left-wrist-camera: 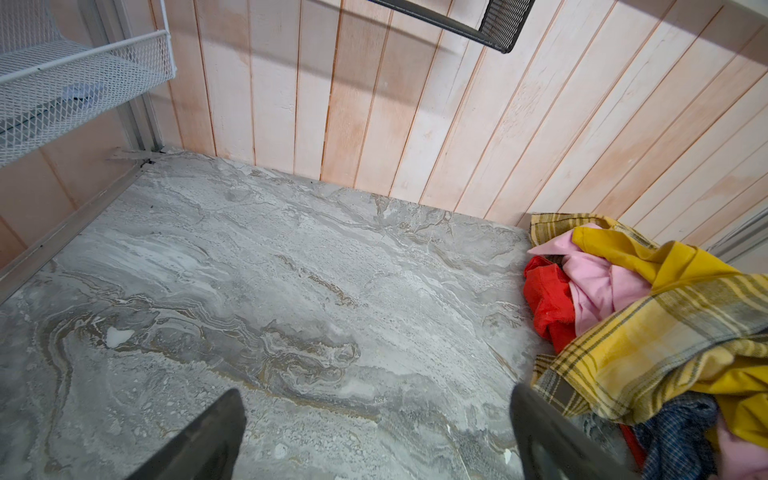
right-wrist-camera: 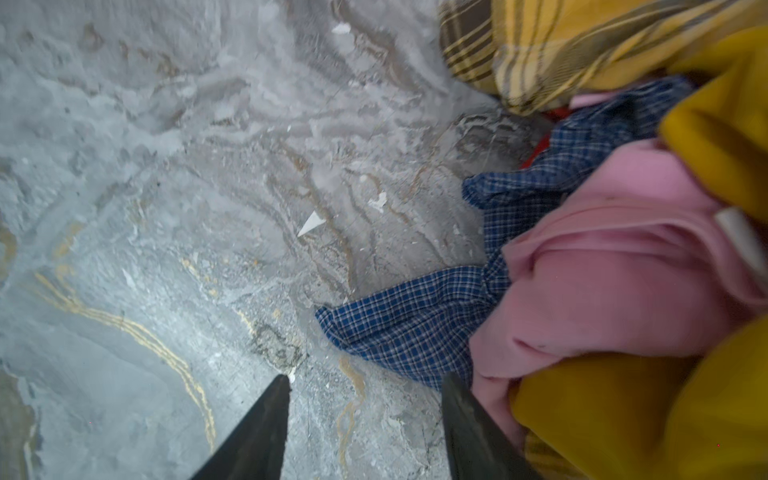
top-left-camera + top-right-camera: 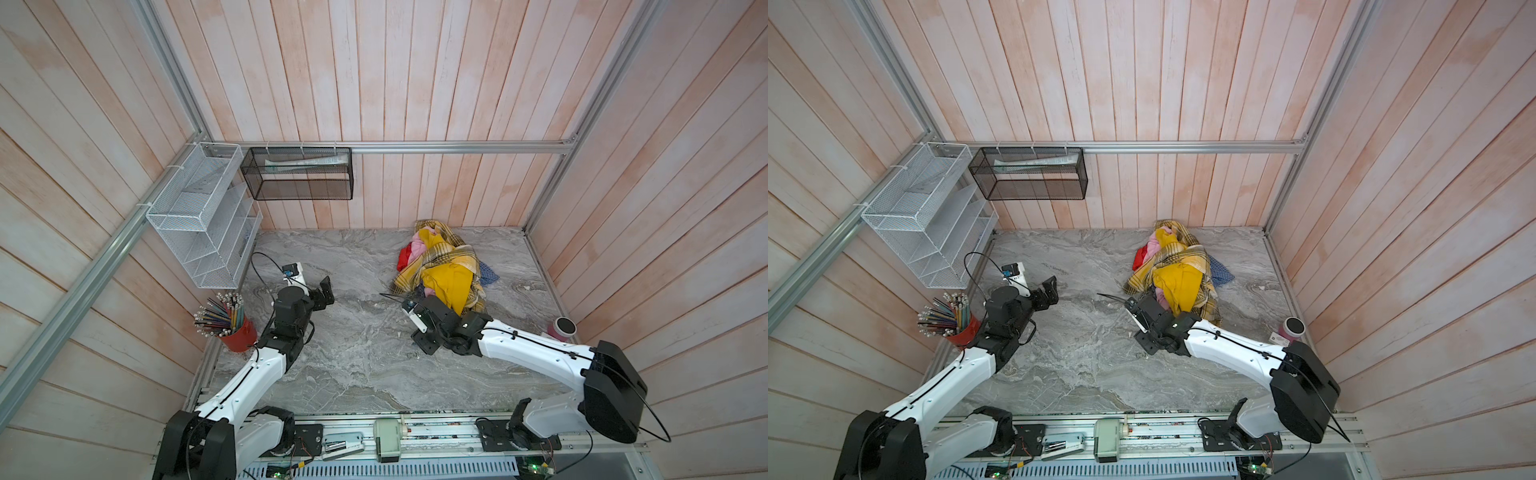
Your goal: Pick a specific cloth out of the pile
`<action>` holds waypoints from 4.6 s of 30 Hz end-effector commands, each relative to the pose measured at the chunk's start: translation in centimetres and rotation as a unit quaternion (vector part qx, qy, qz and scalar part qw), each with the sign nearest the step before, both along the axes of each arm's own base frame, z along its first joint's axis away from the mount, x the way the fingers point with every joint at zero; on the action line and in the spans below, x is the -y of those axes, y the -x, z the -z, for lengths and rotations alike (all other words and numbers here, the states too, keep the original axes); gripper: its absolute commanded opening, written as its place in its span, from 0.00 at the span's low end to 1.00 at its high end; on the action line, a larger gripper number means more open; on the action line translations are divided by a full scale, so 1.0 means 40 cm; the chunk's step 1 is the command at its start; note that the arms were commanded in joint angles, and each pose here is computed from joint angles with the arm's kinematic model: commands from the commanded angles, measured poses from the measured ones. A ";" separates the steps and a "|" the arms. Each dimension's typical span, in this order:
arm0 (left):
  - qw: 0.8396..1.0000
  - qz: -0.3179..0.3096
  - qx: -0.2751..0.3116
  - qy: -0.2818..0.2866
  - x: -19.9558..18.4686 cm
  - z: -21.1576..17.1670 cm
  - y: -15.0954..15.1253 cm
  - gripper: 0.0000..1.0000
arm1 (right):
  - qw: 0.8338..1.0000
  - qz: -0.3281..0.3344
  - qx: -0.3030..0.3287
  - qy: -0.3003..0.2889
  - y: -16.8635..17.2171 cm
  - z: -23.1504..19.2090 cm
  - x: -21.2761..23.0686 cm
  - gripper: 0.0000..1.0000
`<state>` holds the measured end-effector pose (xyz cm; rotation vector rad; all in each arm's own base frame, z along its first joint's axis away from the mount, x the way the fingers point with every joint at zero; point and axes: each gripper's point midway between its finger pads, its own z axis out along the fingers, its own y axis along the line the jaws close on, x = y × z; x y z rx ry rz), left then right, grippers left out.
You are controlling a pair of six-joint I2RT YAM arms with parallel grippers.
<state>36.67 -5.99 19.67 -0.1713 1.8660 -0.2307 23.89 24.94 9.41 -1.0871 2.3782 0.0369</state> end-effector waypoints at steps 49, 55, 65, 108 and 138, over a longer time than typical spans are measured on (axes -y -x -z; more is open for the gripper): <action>1.000 -0.018 -0.015 0.000 -0.019 0.035 0.035 1.00 | 0.987 0.012 -0.025 0.159 -0.116 0.234 0.076 0.26; 1.000 -0.020 -0.017 0.001 -0.021 0.039 0.035 1.00 | 0.993 0.018 -0.004 0.116 -0.138 0.164 0.044 0.10; 1.000 -0.023 -0.015 -0.004 -0.026 0.037 0.040 1.00 | 0.996 0.036 0.078 -0.035 -0.201 -0.141 -0.025 0.00; 1.000 -0.016 -0.024 0.002 -0.017 0.063 0.040 1.00 | 0.980 0.147 0.095 -0.096 -0.255 -0.174 0.102 0.00; 0.999 -0.016 -0.032 0.012 -0.015 0.090 0.046 1.00 | 0.981 0.082 0.151 0.087 -0.372 0.000 -0.048 0.82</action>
